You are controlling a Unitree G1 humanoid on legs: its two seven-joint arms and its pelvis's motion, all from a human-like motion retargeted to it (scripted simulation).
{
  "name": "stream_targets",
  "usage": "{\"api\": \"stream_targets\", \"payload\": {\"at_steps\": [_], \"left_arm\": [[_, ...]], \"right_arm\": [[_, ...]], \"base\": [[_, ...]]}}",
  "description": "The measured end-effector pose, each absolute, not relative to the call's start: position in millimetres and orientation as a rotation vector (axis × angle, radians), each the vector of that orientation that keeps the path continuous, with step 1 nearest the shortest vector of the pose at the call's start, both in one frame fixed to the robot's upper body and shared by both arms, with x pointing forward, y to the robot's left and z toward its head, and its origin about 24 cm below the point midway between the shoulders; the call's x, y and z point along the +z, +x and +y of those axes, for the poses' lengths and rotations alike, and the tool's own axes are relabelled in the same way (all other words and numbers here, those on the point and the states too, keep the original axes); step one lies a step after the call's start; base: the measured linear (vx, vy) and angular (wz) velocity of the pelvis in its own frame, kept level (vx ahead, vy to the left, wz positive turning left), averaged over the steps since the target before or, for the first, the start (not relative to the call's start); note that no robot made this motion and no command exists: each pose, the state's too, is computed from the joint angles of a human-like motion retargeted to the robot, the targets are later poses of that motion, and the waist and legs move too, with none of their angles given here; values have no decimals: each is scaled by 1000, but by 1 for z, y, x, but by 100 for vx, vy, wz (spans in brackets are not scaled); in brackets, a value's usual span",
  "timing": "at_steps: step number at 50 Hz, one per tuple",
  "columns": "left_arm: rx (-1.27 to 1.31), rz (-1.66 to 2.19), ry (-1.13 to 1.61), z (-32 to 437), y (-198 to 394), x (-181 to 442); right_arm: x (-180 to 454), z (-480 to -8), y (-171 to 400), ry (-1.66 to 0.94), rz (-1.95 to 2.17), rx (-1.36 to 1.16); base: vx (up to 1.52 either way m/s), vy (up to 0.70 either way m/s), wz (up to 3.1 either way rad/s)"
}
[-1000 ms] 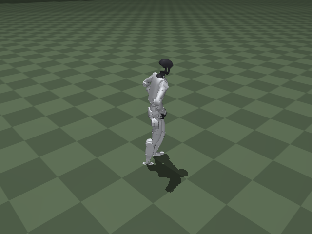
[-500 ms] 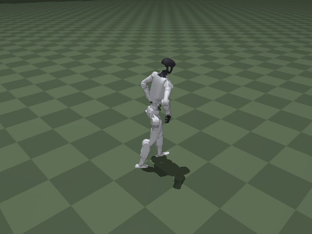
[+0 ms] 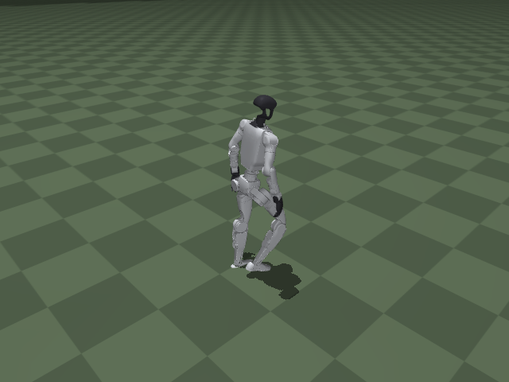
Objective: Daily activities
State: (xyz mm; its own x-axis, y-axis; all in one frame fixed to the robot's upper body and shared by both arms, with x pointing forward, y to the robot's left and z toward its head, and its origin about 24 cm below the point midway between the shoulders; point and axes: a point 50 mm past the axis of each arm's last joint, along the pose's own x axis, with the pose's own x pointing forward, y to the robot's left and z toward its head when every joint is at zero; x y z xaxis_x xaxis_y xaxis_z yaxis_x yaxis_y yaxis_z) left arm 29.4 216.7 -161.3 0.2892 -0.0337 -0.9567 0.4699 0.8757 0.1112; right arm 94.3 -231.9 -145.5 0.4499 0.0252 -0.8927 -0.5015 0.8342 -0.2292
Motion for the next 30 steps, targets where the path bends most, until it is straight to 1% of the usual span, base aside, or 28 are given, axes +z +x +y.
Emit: {"api": "stream_targets", "payload": {"at_steps": [6,13,21,25,30], "left_arm": [[-336,1306,385,216,27,-167],[-313,1337,398,218,31,-170],[-254,1360,334,207,30,-174],[-289,1325,332,196,37,-174],[-340,1250,348,183,56,-172]], "right_arm": [[-152,-217,101,-450,1089,331],[-158,-206,98,-455,1125,356],[-165,-200,90,-534,1169,397],[-165,-201,91,-591,1166,406],[-162,-211,105,-664,1146,359]], "base": [[45,-9,20],[47,-14,9],[54,-18,18],[49,-16,-7],[50,-13,-11]]}}
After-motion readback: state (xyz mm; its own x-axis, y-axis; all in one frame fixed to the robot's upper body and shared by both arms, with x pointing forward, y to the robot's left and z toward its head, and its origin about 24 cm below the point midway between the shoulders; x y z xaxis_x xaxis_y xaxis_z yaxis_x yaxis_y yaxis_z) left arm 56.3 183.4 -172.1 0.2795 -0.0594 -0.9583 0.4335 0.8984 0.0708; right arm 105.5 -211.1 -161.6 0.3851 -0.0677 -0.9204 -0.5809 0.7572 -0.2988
